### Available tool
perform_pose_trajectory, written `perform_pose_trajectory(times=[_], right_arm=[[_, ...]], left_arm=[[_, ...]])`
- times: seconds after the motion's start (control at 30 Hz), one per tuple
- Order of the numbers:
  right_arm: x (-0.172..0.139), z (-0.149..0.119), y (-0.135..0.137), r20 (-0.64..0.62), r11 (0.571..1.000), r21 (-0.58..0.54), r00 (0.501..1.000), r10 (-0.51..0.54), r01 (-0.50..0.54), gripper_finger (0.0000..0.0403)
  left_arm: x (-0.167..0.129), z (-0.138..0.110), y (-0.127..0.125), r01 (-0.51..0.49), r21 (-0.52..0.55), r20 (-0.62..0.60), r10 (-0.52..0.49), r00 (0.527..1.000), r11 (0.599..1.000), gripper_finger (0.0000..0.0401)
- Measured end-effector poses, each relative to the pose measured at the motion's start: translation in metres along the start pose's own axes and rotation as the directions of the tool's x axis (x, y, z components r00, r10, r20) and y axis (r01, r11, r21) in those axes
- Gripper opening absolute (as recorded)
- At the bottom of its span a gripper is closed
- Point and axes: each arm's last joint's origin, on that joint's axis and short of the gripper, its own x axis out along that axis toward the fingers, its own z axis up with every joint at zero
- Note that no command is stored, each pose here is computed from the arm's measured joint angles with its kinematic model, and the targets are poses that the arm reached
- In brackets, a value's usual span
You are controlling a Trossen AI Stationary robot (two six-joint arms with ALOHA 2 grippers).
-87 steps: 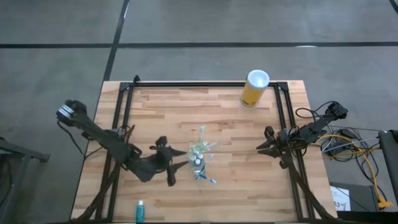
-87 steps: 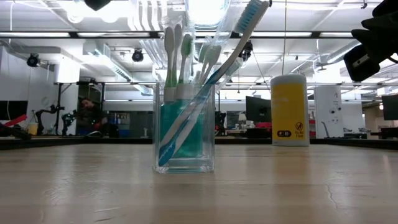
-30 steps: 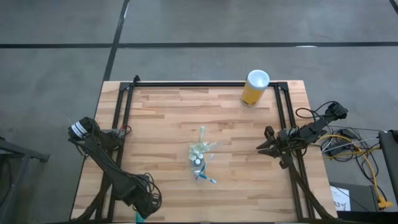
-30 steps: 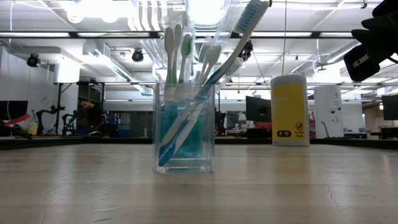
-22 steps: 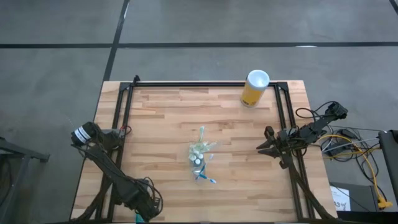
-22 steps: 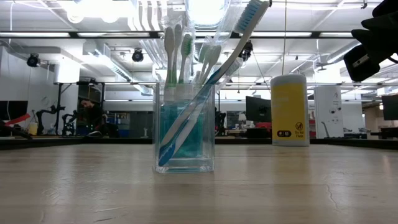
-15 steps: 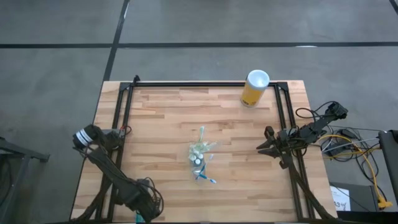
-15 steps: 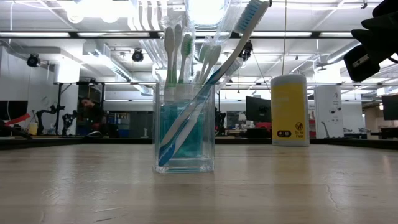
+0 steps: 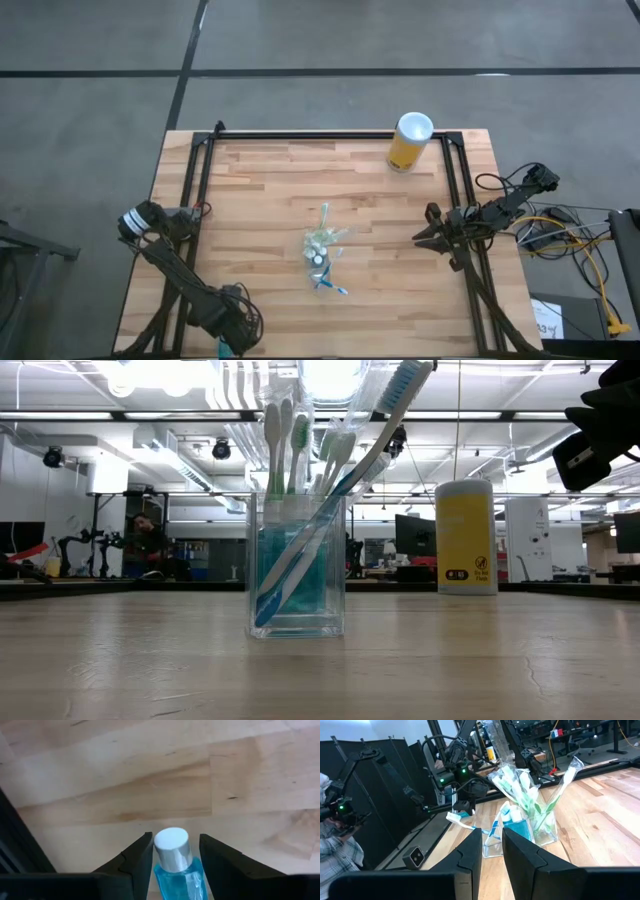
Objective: Pick & Place toothbrushing station
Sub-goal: Put the blue mouthwash into the transparent organizer
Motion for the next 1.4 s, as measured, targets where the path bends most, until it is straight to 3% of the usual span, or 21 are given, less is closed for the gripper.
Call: perform_pose_trajectory(times=[0.4, 0.67, 0.8, 0.93, 1.03, 1.13, 1.27, 1.4], right_arm=[[0.000, 0.000, 0.000, 0.000, 1.000, 0.000, 1.000, 0.000, 0.000, 0.0075], [0.000, 0.000, 0.000, 0.000, 1.000, 0.000, 1.000, 0.000, 0.000, 0.0075], [0.000, 0.000, 0.000, 0.000, 1.000, 0.000, 1.000, 0.000, 0.000, 0.0075], [0.000, 0.000, 0.000, 0.000, 1.000, 0.000, 1.000, 0.000, 0.000, 0.0075], [0.000, 0.000, 0.000, 0.000, 1.000, 0.000, 1.000, 0.000, 0.000, 0.0075], [0.000, 0.000, 0.000, 0.000, 1.000, 0.000, 1.000, 0.000, 0.000, 0.0075], [0.000, 0.000, 0.000, 0.000, 1.000, 0.000, 1.000, 0.000, 0.000, 0.0075], [0.000, 0.000, 0.000, 0.000, 1.000, 0.000, 1.000, 0.000, 0.000, 0.0075]], left_arm=[[0.004, -0.001, -0.002, 0.039, 0.016, -0.050, -0.038, 0.998, 0.999, 0.0099], [0.004, 0.000, -0.004, 0.063, 0.040, -0.056, -0.061, 0.997, 0.997, 0.0101], [-0.002, 0.003, -0.007, 0.140, 0.099, 0.006, -0.142, 0.990, 0.985, 0.0100], [-0.015, 0.009, -0.004, 0.250, 0.118, 0.139, -0.265, 0.954, 0.961, 0.0100], [-0.028, 0.012, -0.003, 0.352, 0.146, 0.255, -0.379, 0.889, 0.924, 0.0100], [-0.044, 0.014, -0.003, 0.451, 0.222, 0.371, -0.503, 0.781, 0.865, 0.0099], [-0.065, 0.015, -0.004, 0.543, 0.346, 0.502, -0.640, 0.582, 0.765, 0.0099], [-0.082, 0.013, -0.009, 0.538, 0.502, 0.611, -0.718, 0.334, 0.677, 0.0099]])
